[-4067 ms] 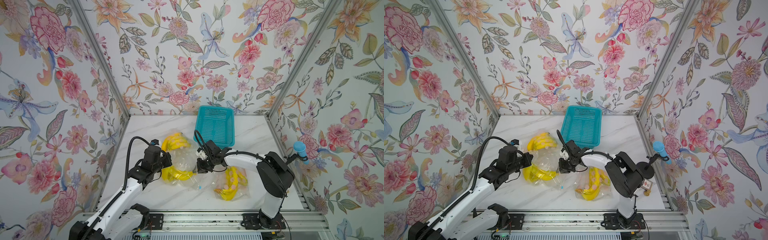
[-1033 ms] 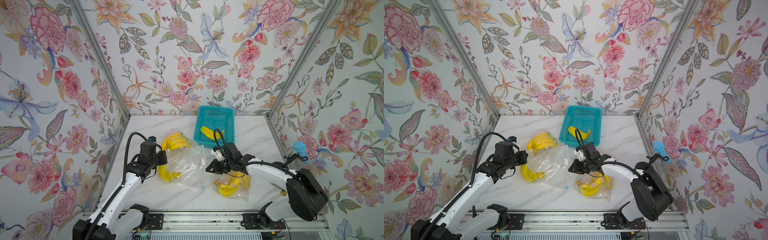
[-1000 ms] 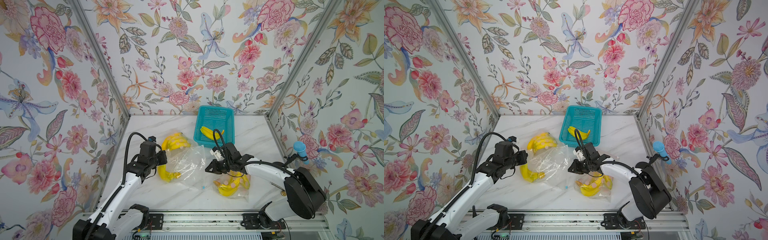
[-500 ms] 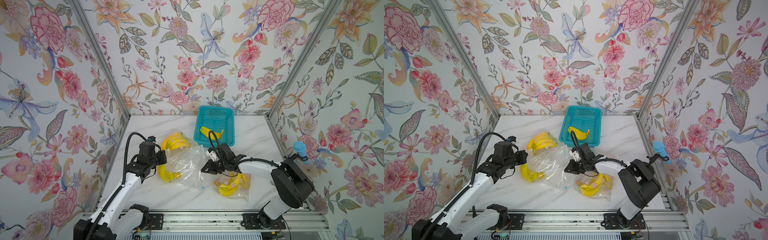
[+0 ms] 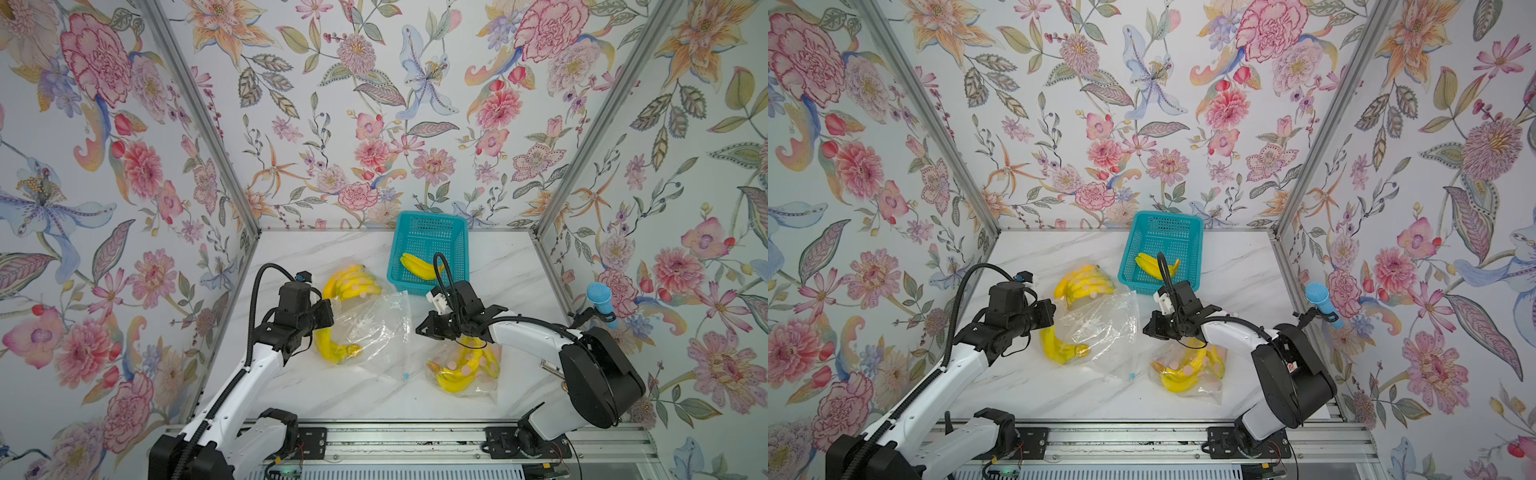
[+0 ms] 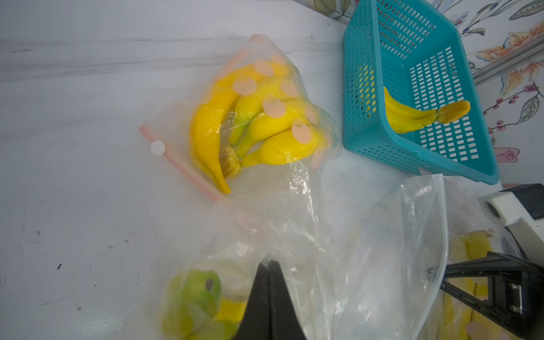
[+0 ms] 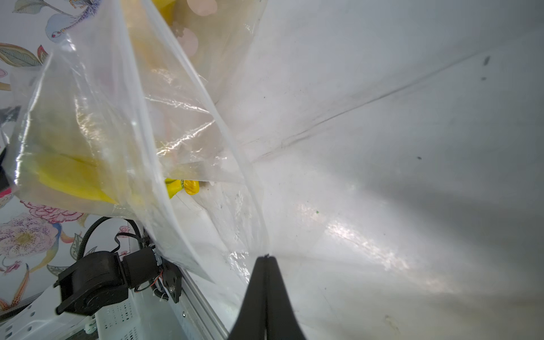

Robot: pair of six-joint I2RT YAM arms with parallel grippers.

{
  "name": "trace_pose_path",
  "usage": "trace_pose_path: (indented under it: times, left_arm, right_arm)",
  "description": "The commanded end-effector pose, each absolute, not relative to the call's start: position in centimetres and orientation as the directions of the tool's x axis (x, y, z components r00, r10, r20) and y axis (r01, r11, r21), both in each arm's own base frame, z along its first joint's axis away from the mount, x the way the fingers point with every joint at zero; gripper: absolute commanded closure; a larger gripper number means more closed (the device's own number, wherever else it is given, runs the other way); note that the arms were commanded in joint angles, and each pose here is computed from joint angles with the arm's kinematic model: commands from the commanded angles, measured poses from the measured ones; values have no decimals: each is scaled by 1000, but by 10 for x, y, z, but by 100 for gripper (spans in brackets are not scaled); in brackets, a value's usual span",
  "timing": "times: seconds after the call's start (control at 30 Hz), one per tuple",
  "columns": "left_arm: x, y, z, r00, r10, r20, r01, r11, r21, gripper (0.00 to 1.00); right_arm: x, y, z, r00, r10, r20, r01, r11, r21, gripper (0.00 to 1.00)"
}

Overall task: Open the zip-top bag and take out the banana
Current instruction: Adjust the banana in the zipper food storage bag.

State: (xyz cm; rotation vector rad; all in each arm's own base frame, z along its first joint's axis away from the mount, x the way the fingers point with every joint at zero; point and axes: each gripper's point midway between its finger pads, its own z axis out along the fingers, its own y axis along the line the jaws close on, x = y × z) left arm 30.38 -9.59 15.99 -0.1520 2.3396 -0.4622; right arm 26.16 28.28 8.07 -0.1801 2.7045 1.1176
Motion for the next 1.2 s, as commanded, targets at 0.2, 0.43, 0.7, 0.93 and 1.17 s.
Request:
trace_pose_path:
  times: [0.2,0.43,0.7,0.93,1.17]
  left_arm:
    - [283,-89,129,-806,-206,-555,-10,942,-337,100]
    - [285,-89,129,-806,-206,-556,-8,941,-337,100]
    - [291,-81,151,-790,-181,-586,-3,956,-292,100]
    - [290,-74,211,-740,-159,-654,-7,973,-229,100]
    - [274,-157,269,-700,-102,-706,124,957,-261,100]
  right_arm:
    - [257,331,94,-960,-91,-265,-264,614,744,98]
    - [249,344,58,-968,-121,-218,-245,618,747,99]
    - [239,324,3,-982,-143,-120,-186,730,658,100]
    - [232,308,-25,-983,-172,-69,-180,800,572,100]
    - [234,305,-33,-979,-192,-70,-199,810,552,100]
